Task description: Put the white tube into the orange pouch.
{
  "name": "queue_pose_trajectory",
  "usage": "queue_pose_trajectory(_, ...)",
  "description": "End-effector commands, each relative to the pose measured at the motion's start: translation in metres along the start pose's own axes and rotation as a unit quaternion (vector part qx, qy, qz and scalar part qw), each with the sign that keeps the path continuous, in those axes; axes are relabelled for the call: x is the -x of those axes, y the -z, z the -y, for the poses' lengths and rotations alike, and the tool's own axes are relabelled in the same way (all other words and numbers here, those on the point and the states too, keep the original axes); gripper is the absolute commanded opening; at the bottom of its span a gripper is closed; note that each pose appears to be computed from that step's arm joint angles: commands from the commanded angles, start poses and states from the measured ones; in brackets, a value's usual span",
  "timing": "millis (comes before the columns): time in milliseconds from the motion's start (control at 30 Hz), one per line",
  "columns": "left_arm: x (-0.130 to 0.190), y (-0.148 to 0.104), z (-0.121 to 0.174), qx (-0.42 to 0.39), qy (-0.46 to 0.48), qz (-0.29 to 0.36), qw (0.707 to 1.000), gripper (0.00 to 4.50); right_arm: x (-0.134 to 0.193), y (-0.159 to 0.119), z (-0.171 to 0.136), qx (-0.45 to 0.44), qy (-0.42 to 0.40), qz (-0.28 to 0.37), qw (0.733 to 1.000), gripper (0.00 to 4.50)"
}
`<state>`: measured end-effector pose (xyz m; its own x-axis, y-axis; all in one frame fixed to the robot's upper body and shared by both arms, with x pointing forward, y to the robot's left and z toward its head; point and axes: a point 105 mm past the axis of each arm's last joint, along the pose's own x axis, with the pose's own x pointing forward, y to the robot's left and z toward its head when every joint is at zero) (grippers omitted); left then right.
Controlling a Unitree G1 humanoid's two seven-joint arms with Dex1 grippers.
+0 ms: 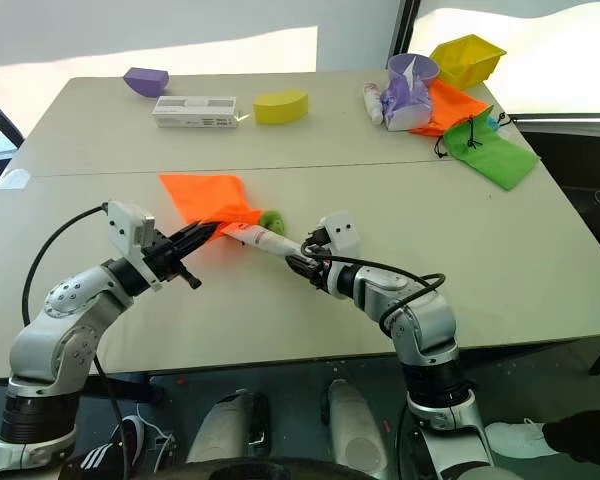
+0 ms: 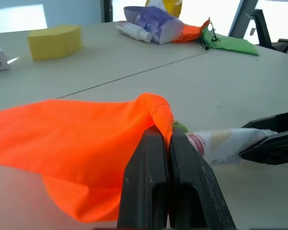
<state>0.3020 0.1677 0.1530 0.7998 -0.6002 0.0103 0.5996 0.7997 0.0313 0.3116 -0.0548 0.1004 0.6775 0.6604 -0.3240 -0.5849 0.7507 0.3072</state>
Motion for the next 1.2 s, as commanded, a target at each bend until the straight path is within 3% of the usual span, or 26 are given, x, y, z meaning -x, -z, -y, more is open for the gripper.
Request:
queue_pose_trajectory(33,0.013,0.004,-0.006,0.006,-0.009,0.003,1.000,0.00,0.001,-0.019,-0.009,-0.030,-0.007,0.045,0.999,1.87)
queue_pose_trajectory(133,0.016,0.010,-0.005,0.032,-0.018,0.009,0.999,0.00,-0.003,-0.025,-0.017,-0.071,-0.022,0.067,0.995,1.87)
queue_pose_trajectory(267,0.016,0.010,0.002,0.060,-0.019,0.023,0.998,0.00,-0.007,-0.016,-0.026,-0.051,-0.036,0.043,0.997,1.87)
queue_pose_trajectory(467,0.010,0.005,0.006,0.094,-0.020,0.044,0.994,0.00,-0.014,-0.006,-0.034,0.097,-0.051,0.012,0.994,1.87)
queue_pose_trajectory(767,0.009,0.008,0.012,0.100,-0.013,0.035,0.994,0.00,-0.016,-0.041,-0.041,-0.020,-0.071,0.095,0.993,1.87)
queue_pose_trajectory(967,-0.006,-0.008,0.022,0.121,-0.007,0.067,0.990,0.00,-0.027,-0.027,-0.032,0.111,-0.025,0.058,0.992,1.87)
queue_pose_trajectory(1200,0.000,-0.009,0.015,0.104,-0.009,0.057,0.993,0.00,-0.028,-0.026,-0.018,0.000,0.004,0.066,0.998,1.87)
